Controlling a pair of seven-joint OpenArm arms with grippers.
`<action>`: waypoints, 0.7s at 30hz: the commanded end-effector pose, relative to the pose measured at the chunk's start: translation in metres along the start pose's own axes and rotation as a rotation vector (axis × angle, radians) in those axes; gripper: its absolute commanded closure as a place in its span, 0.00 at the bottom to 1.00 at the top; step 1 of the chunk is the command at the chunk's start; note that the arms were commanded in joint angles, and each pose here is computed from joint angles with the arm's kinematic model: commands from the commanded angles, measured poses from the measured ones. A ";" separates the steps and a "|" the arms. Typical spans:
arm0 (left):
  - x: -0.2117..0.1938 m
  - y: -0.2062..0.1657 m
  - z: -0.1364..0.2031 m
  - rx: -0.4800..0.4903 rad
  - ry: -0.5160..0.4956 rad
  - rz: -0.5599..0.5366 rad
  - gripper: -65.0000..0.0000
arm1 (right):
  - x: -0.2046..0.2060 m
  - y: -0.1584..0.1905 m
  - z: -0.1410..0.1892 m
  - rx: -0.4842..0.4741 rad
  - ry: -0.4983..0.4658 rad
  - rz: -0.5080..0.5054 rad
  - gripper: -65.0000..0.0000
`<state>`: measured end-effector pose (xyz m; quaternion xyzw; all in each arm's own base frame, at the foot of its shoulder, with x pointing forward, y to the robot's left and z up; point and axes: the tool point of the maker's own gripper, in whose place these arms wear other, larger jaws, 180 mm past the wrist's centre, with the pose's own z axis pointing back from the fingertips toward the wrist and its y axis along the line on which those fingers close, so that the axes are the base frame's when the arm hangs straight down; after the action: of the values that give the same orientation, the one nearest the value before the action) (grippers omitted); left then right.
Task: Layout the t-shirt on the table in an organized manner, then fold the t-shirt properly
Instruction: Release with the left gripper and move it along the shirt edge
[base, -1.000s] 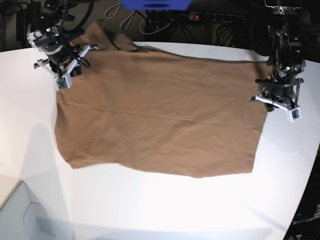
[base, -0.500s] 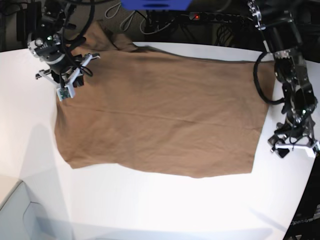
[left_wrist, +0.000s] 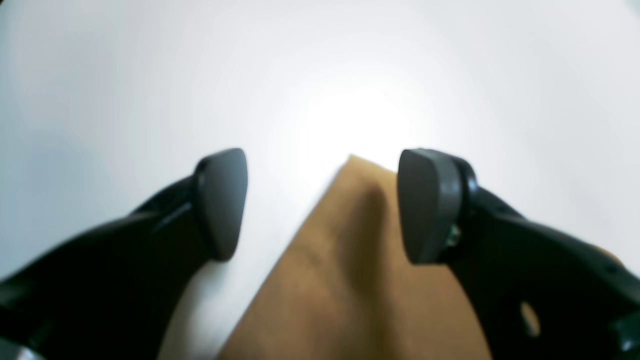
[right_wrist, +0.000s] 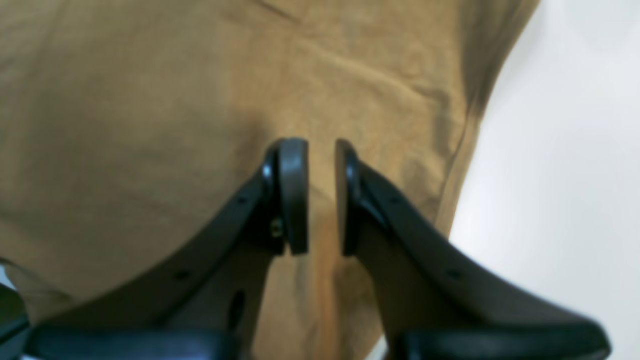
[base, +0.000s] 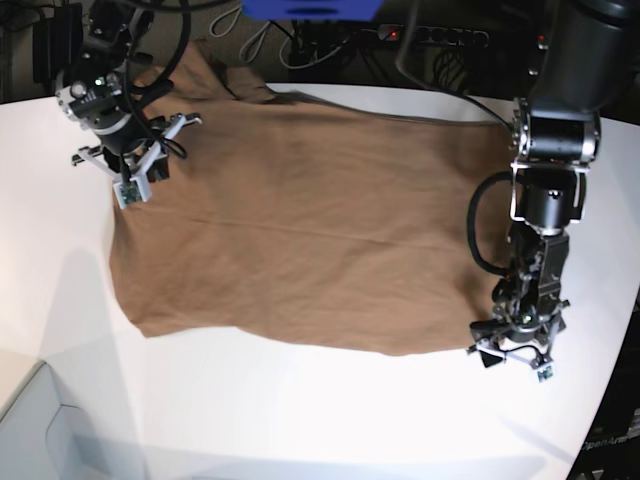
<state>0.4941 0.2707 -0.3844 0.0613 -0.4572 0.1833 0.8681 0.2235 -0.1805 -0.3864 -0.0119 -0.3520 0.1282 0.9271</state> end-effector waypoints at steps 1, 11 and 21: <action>0.031 -0.001 -0.001 0.006 -0.078 -0.014 0.32 | 0.011 -0.003 0.003 -0.010 -0.042 0.000 0.87; 0.018 -0.026 -0.005 -0.023 -0.162 -0.172 0.32 | 0.010 -0.003 0.003 -0.010 -0.038 0.001 0.87; -0.016 -0.022 -0.009 -0.005 -0.125 -0.206 0.32 | 0.008 -0.006 0.004 -0.016 -0.033 0.013 0.87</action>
<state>0.4871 0.2467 -0.4199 0.1135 -0.4843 0.0893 0.8629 0.2218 -0.1839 -0.3869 -0.0159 -0.3489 0.1304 0.9279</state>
